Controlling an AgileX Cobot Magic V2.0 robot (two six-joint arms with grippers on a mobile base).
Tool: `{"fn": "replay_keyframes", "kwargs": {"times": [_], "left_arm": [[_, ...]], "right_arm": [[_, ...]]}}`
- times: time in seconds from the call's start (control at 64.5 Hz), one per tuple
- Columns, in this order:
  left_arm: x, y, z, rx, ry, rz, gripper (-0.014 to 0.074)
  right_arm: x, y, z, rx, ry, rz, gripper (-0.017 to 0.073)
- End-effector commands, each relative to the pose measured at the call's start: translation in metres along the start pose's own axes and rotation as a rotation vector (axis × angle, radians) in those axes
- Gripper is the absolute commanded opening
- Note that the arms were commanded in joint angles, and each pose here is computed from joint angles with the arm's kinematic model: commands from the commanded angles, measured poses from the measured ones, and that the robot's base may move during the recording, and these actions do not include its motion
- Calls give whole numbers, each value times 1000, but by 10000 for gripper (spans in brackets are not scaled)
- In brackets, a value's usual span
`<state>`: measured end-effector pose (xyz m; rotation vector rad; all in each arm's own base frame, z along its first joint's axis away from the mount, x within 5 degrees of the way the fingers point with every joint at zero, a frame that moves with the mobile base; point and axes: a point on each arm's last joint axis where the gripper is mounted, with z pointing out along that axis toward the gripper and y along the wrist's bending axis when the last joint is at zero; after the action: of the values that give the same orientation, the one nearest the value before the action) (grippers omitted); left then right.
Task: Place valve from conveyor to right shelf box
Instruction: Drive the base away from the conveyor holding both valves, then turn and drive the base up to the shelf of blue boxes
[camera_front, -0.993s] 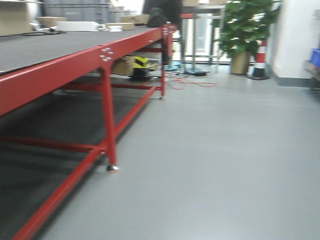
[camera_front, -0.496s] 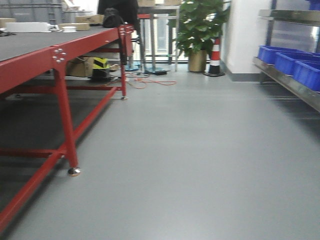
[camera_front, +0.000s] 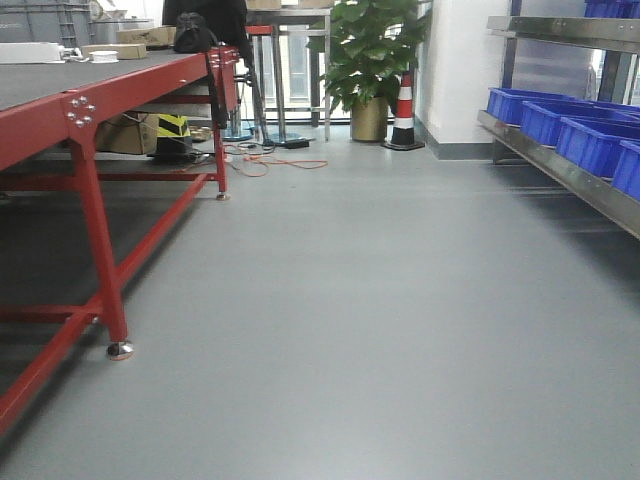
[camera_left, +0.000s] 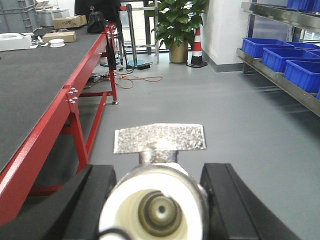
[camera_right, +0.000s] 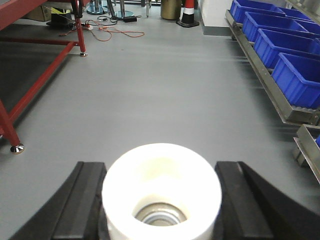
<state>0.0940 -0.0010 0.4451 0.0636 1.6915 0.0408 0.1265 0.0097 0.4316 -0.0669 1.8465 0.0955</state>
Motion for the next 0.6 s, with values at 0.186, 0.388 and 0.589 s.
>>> {"fn": "replay_keyframes", "kwargs": {"times": [0.186, 0.388, 0.589], "left_arm": [[-9, 0, -5, 2, -75, -12, -111], [-9, 0, -5, 2, -75, -12, -111], [-9, 0, -5, 2, -75, -12, -111]], "right_arm": [[-12, 0, -5, 9, -100, -7, -154], [-12, 0, -5, 9, -100, -7, -154], [-12, 0, -5, 9, -100, -7, -154]]}}
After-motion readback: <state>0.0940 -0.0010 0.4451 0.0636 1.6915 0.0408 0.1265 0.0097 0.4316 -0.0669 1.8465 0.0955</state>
